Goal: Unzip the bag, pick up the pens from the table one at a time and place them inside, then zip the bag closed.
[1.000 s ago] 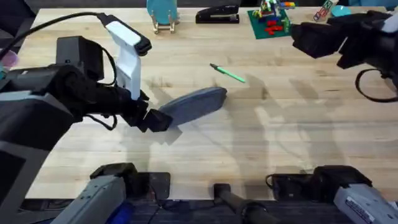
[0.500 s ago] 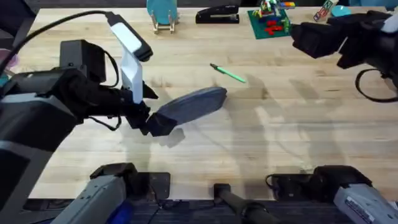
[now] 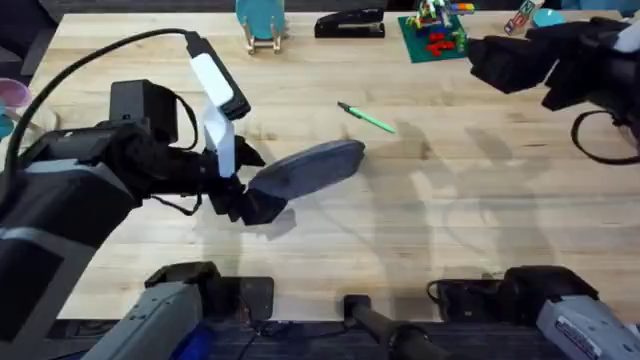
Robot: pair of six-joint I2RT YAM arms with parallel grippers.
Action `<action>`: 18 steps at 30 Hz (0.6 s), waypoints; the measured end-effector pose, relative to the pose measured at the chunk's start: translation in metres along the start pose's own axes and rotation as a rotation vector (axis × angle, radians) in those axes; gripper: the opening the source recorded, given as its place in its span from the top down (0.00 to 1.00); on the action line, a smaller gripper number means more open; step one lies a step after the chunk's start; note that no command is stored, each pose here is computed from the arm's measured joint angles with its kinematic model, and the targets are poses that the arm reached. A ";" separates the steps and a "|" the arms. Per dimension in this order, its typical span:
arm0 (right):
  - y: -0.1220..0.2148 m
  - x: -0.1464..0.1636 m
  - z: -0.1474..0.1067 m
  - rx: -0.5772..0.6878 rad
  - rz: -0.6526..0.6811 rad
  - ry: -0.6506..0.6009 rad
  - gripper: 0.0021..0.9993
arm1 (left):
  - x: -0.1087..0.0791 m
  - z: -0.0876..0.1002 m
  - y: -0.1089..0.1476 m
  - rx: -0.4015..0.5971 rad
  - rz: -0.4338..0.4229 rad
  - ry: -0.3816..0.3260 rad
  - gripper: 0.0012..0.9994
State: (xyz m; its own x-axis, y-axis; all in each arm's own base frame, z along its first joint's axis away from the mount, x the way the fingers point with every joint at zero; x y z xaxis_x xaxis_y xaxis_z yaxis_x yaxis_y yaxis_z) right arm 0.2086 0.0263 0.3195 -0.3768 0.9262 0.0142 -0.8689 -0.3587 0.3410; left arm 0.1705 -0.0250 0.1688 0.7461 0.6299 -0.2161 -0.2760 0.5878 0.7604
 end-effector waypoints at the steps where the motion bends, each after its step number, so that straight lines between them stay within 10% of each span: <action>1: 0.000 0.000 0.000 0.000 0.000 0.000 0.00 | 0.000 0.000 0.000 0.000 0.000 -0.003 0.17; 10: 0.000 0.000 0.000 0.000 0.000 0.000 0.00 | 0.002 0.000 0.000 0.003 0.020 -0.028 0.89; 18: 0.000 0.000 0.000 0.000 0.000 0.000 0.00 | 0.003 0.000 0.000 0.003 0.022 -0.030 0.96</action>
State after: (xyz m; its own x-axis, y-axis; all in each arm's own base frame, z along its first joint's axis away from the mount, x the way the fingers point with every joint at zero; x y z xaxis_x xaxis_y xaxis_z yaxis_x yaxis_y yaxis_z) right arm 0.2086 0.0263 0.3194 -0.3767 0.9262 0.0146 -0.8689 -0.3587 0.3411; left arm 0.1725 -0.0232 0.1687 0.7579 0.6269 -0.1805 -0.2909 0.5724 0.7666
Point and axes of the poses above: each hand's point on the last joint's axis, 136 mm out from that joint toward the fingers, its own y axis back along the fingers, its own x axis along the line the jaws close on, z = x × y, the point moved 10 cm from there along y, back along the fingers, and after that the axes turned 9 degrees about y, right-handed, at the moved point
